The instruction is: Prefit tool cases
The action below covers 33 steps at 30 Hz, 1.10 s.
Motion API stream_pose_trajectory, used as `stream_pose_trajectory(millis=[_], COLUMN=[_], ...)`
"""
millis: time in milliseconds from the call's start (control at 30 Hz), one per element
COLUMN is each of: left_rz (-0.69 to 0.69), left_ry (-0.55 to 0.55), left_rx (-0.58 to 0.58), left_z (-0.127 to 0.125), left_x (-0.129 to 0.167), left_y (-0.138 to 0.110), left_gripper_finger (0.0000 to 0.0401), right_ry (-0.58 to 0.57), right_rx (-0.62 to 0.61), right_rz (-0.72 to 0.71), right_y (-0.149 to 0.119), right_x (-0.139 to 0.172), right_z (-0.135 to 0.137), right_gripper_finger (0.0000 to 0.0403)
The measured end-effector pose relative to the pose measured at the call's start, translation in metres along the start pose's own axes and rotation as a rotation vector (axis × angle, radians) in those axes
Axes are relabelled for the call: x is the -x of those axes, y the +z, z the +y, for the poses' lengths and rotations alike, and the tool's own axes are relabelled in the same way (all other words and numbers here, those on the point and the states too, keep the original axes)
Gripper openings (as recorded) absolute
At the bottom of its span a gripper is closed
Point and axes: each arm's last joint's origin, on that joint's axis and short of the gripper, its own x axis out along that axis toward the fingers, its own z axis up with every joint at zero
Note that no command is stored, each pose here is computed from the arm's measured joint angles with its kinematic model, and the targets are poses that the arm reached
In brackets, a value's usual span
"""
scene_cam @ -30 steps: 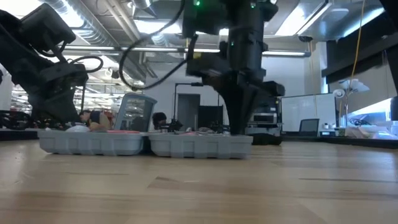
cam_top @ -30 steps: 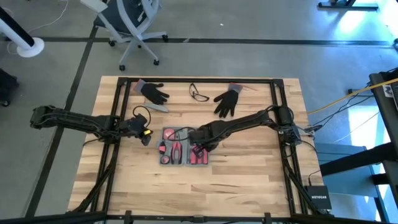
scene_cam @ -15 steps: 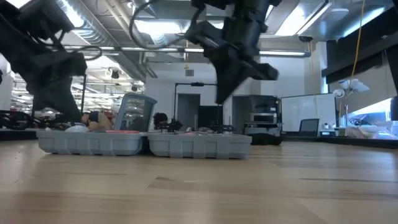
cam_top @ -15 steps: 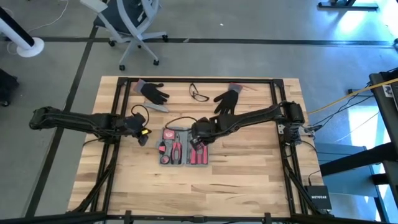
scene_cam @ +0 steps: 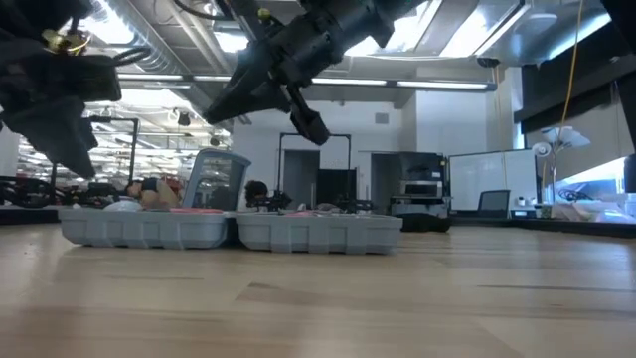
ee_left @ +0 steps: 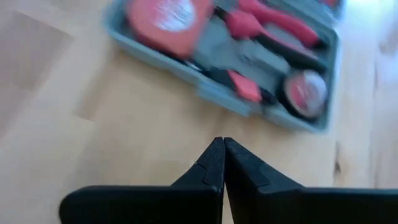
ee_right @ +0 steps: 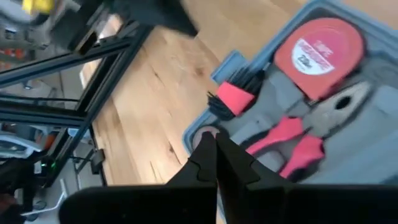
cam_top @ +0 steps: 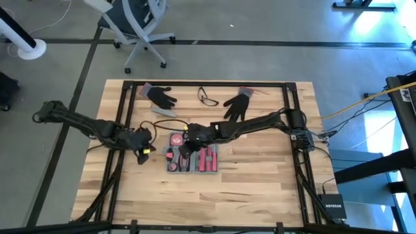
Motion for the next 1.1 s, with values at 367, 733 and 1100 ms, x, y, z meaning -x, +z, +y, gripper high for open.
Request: stream_pose_trajectory(millis=[367, 733, 1100], left_rz=[0.070, 0.047, 0.013], left_ry=[0.001, -0.002, -0.013], left_rx=[-0.072, -0.026, -0.009], left_z=[-0.030, -0.042, -0.046], left_x=[-0.033, -0.061, -0.060], left_y=[-0.009, -0.009, -0.004], left_gripper_finger=[0.0000, 0.0000, 0.0000], right_ry=[-0.244, -0.294, -0.304], right_rx=[0.064, 0.106, 0.090], right_rz=[0.058, -0.010, -0.097], right_y=[0.015, 0.023, 0.027], right_x=[0.034, 0.097, 0.119], right_z=[-0.009, 0.009, 0.017], right_gripper_finger=[0.0000, 0.0000, 0.0000])
